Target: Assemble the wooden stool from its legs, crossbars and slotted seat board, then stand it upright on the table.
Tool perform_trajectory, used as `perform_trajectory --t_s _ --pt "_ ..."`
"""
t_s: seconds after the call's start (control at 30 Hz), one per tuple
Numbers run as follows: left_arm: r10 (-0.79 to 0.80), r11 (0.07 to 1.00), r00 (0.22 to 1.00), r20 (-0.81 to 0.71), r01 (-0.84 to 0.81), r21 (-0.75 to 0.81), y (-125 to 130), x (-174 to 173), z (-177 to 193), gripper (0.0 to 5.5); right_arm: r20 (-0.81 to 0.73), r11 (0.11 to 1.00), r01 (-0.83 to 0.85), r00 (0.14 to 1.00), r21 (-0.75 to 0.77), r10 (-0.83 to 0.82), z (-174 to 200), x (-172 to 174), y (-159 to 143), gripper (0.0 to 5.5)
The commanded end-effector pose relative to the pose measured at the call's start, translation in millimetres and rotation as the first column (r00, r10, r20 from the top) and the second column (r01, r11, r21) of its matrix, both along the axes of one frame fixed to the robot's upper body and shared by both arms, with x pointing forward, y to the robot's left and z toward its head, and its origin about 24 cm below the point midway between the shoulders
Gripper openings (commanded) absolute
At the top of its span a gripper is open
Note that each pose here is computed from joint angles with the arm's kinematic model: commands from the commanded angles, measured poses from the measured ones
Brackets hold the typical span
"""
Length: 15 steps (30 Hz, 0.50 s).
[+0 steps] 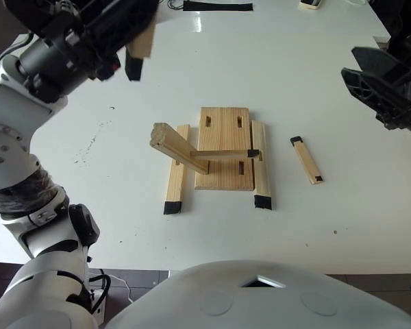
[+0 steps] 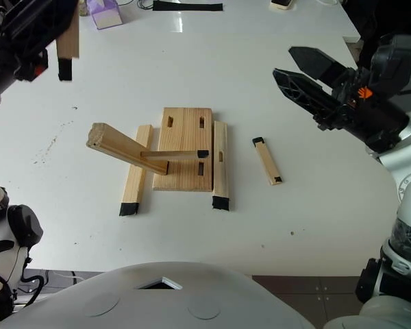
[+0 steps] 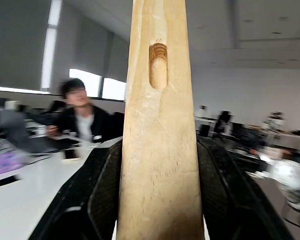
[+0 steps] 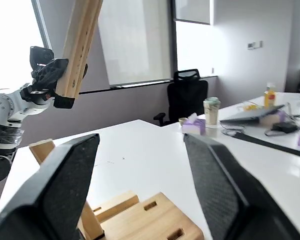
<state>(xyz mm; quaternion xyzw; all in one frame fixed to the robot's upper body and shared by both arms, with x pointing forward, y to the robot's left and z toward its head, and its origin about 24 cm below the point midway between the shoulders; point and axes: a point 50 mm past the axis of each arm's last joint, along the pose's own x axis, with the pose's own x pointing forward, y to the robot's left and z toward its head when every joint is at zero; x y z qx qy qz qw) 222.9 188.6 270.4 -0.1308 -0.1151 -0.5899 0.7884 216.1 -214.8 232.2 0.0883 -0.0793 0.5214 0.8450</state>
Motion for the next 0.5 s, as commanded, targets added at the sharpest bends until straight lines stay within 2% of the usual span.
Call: perform_trajectory --t_s 0.03,0.1,0.23,0.5 --pt "-0.161 0.984 0.987 -0.008 0.161 0.075 -8.5 -19.4 -1.5 2.00 0.017 0.973 -0.226 0.974 0.051 0.226 26.0 -10.7 24.7 3.79" --pt "-0.187 0.978 0.982 -0.019 0.188 0.088 -13.6 -18.8 -3.8 2.00 0.017 0.957 -0.285 0.959 0.059 0.284 34.4 -9.1 35.4 4.10" --pt "-0.212 0.971 0.977 -0.037 0.215 0.109 -20.9 -17.0 -10.1 2.00 0.008 0.925 -0.381 0.925 0.015 0.381 36.9 -9.7 53.8 4.10" --pt "-0.242 0.953 0.968 -0.067 0.250 0.172 -26.0 -16.4 -33.5 2.00 0.004 0.887 -0.459 0.888 -0.045 0.460 33.9 6.2 76.8 4.10"
